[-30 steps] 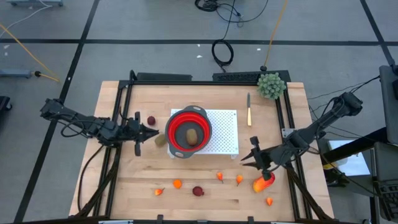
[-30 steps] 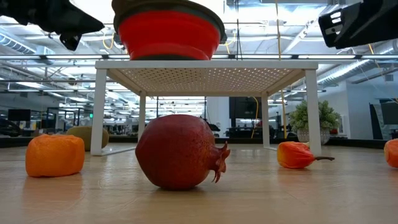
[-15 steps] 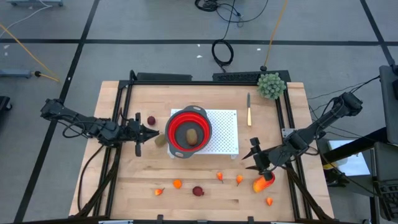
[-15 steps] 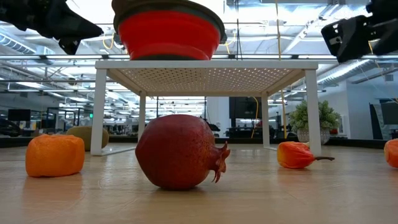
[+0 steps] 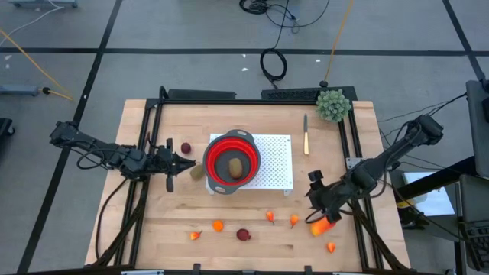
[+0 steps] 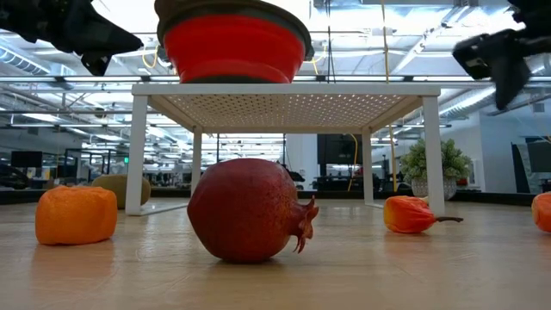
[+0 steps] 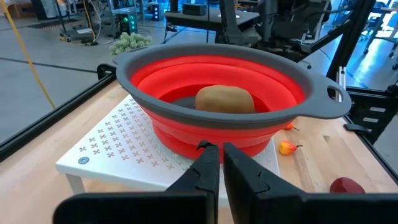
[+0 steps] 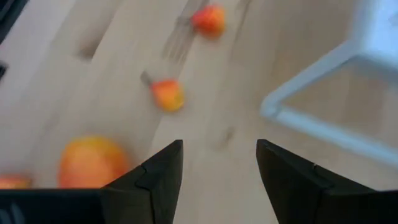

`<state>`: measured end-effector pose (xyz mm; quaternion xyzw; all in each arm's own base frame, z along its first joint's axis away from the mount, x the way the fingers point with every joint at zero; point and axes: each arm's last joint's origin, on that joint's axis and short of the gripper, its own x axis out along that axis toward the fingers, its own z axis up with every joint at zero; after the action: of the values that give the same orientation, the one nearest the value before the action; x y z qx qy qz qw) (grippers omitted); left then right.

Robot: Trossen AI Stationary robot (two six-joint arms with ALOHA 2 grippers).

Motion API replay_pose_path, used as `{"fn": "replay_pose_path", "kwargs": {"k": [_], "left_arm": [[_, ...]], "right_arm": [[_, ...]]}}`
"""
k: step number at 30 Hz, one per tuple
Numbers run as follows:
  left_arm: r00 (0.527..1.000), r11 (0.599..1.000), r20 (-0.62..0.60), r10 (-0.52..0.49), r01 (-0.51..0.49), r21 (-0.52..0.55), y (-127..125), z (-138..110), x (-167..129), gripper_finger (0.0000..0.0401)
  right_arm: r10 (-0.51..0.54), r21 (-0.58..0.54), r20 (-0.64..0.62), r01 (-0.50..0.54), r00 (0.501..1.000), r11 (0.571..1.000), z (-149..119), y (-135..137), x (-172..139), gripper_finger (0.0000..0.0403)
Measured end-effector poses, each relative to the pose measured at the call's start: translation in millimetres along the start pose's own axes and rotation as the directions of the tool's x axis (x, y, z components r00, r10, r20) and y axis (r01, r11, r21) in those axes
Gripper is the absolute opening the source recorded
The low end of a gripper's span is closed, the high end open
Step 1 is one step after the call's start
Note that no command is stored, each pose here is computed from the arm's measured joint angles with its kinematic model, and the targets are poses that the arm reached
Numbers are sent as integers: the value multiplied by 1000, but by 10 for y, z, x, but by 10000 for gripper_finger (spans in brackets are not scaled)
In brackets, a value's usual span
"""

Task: Pick & Place Fruit
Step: Put the mango into the strainer bowl on the shelf

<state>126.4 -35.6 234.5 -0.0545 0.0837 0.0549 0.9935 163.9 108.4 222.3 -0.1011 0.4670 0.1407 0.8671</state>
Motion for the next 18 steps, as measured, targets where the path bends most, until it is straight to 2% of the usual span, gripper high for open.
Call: {"fn": "replay_pose_path", "kwargs": {"k": [5, 9, 13, 18], "left_arm": [[1000, 1000, 0, 1, -1, 0, 0, 0, 0, 17], [1000, 1000, 0, 1, -1, -2, 0, 0, 0, 3], [1000, 1000, 0, 1, -1, -5, 1, 0, 0, 9], [1000, 1000, 1, 2, -2, -7, 1, 0, 0, 24]], "right_arm": [[88, 52, -167, -80, 982, 995, -19, 97, 95, 199], [146, 56, -248, -136, 958, 989, -61, 205, 185, 199], [176, 73, -291, -161, 941, 984, -94, 285, 219, 199], [183, 149, -275, -147, 944, 978, -94, 291, 177, 199]]}}
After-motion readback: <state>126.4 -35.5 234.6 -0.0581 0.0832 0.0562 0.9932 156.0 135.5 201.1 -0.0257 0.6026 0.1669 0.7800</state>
